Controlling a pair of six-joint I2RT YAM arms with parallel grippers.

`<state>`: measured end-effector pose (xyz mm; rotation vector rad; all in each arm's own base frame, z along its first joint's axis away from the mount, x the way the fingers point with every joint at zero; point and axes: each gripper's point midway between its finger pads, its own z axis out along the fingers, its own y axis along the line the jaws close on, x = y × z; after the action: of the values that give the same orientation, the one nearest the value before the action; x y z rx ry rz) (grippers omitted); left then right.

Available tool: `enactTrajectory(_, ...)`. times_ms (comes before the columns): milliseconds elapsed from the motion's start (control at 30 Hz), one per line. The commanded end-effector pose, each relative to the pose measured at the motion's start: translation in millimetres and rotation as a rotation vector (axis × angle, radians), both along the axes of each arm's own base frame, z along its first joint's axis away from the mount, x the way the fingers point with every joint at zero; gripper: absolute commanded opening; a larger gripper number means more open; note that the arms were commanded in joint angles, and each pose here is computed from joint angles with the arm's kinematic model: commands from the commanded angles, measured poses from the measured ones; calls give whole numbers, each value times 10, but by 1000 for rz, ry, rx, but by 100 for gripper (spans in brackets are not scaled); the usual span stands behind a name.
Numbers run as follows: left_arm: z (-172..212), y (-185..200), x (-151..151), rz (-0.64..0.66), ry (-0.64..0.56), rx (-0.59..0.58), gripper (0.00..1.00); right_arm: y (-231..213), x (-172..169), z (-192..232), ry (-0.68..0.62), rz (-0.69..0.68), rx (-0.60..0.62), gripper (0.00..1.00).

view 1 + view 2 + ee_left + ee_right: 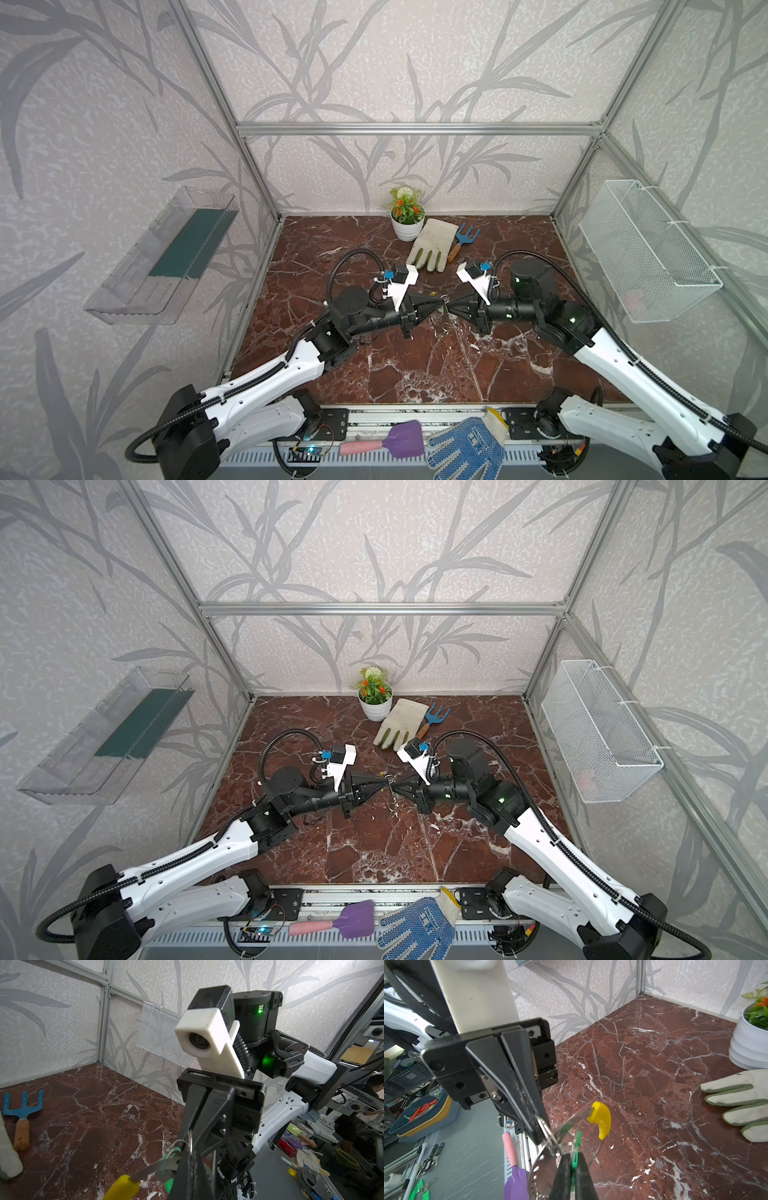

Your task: Put the keys on the keyring

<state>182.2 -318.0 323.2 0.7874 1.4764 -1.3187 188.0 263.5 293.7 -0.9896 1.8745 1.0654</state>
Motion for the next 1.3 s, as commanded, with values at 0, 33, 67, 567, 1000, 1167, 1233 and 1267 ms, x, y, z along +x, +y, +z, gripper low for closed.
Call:
enactTrajectory(0,70,8,-46,-12,-40,-9,0,-37,-1,129,-18,2,7,0)
enactTrajectory(33,57,8,-39,-7,-39,-3,0,-45,1,136,-19,0,7,0)
enactTrajectory(67,40,8,-32,-5,-39,6,0,-51,-1,152,-21,0,9,0)
enactTrajectory(567,-14,54,68,66,-51,39,0,-97,-49,180,-27,5,-3,0)
enactTrajectory(1000,-27,38,78,63,-46,43,0,-83,-72,243,-24,23,0,0)
enactTrajectory(1167,-10,36,81,64,-44,37,0,-78,-76,265,-24,29,0,0)
enactTrajectory(1233,27,64,90,81,-52,22,0,-69,-99,242,-16,42,2,0)
enactTrajectory(1267,58,84,97,92,-57,7,0,-69,-89,204,-6,36,-2,0)
